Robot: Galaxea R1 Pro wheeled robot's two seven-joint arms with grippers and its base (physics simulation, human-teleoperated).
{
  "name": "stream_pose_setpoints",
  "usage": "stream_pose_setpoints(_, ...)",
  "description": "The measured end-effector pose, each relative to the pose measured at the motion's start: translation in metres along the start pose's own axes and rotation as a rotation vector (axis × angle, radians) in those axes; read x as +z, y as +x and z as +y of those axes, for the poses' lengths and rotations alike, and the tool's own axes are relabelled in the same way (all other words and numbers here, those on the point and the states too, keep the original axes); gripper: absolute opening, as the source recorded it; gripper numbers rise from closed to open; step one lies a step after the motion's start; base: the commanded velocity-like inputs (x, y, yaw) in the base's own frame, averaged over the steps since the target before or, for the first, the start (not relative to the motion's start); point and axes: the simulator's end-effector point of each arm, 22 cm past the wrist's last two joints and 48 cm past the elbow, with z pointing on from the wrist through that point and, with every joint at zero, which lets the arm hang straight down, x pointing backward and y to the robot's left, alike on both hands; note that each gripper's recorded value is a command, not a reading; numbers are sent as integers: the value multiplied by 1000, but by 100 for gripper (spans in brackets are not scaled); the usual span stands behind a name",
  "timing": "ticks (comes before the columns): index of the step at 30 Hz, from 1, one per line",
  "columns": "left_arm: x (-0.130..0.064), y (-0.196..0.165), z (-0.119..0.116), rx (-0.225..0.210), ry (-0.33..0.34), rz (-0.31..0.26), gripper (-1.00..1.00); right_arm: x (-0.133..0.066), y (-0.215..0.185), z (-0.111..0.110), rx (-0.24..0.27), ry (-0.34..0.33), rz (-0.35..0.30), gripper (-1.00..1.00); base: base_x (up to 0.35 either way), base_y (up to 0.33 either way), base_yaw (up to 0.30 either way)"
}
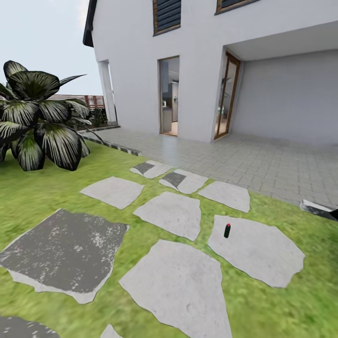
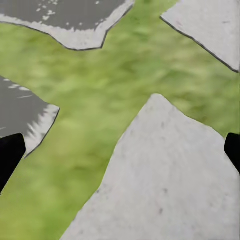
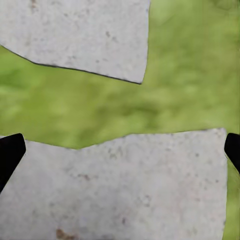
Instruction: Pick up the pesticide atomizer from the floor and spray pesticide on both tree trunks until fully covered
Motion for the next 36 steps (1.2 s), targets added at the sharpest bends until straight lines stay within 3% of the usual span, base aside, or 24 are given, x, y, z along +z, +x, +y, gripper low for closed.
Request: stream_pose_setpoints(36,0,0,0,0,0,0,100,0,0,0,-1,-1,1,100,339,0,0)
